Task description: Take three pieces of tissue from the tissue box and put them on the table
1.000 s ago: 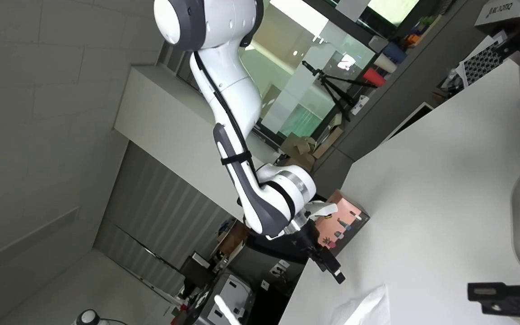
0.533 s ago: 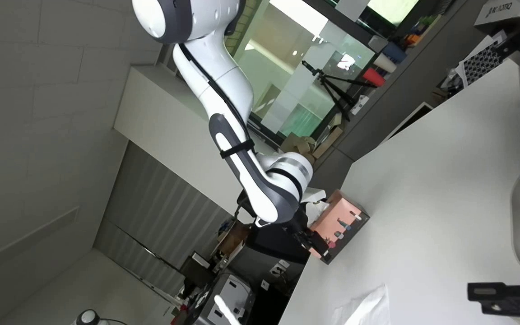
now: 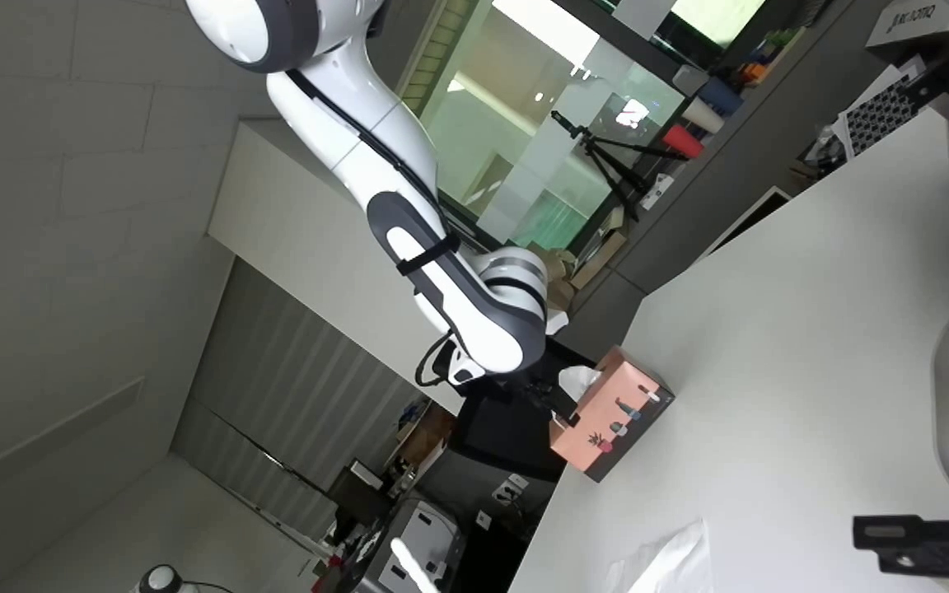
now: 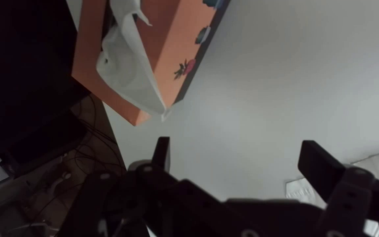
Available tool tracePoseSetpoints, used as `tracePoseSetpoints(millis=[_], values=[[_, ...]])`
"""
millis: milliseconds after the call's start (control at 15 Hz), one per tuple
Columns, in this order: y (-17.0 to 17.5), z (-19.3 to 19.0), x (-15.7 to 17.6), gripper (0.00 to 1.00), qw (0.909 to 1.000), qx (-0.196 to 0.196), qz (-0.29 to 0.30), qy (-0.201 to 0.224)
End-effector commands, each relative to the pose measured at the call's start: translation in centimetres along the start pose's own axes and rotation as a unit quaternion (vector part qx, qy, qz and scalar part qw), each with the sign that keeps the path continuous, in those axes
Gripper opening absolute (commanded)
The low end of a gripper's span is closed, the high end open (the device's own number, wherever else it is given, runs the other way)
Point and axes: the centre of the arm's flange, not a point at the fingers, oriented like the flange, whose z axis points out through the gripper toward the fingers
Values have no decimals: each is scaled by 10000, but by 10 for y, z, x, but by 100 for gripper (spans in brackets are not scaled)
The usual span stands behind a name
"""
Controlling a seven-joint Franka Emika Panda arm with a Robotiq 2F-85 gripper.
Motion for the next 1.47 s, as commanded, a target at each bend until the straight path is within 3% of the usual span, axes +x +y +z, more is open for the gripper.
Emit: tracePoseSetpoints(millis=[0, 333, 933, 1400], values=[[4, -12, -6, 100, 9988, -420, 152, -177], [20, -8, -25, 100, 9956, -833, 113, -411], [30, 11, -51, 100, 9930, -993, 122, -626], [37, 30, -48, 100, 9933, -1004, 66, -563]])
